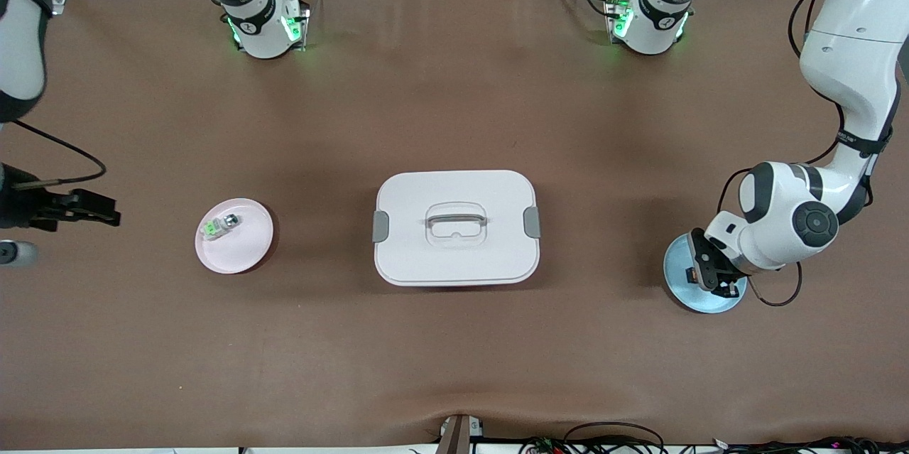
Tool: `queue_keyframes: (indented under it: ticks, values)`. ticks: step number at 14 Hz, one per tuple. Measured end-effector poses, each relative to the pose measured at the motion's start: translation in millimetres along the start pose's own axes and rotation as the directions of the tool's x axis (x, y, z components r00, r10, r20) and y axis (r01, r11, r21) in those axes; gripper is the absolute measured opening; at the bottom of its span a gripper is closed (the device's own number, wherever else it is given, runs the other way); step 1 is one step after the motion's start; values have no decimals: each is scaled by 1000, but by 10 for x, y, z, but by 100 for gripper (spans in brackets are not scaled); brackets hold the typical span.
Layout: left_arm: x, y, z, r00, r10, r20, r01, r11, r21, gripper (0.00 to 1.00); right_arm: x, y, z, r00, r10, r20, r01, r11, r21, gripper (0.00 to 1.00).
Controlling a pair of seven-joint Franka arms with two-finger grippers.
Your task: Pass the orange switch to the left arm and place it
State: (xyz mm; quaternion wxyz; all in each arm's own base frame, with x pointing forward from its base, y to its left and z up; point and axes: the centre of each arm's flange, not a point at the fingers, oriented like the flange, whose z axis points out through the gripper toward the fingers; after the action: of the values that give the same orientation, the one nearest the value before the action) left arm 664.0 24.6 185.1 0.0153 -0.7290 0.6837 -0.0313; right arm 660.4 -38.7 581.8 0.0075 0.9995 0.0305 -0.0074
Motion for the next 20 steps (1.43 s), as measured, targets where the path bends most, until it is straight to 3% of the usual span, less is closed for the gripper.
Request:
queue_keyframes:
  ticks: [3,5,9,12,16,20]
  values:
    - [-146,27,24,999,-52,-4,52,999,7,78,-126,133,-257,999,22,-39,-23,1000,-3,100]
    - [-149,-30,-148,990,-144,-5,144,989,33,98,-146,108,-295,999,18,-41,-19,1000,-1,100]
    - [142,-57,-904,902,-432,27,431,902,33,100,-253,99,-420,999,19,-32,-19,1000,1,100]
    - [313,-2,-1454,791,-609,59,607,793,57,100,-355,86,-537,999,19,-34,-19,1000,3,100]
    - [612,140,-2100,558,-827,72,820,562,110,100,-497,67,-523,1000,18,-14,-18,1000,6,100]
    - [792,311,-2730,372,-927,47,912,375,166,100,-765,13,-546,1000,14,8,-14,1000,11,100]
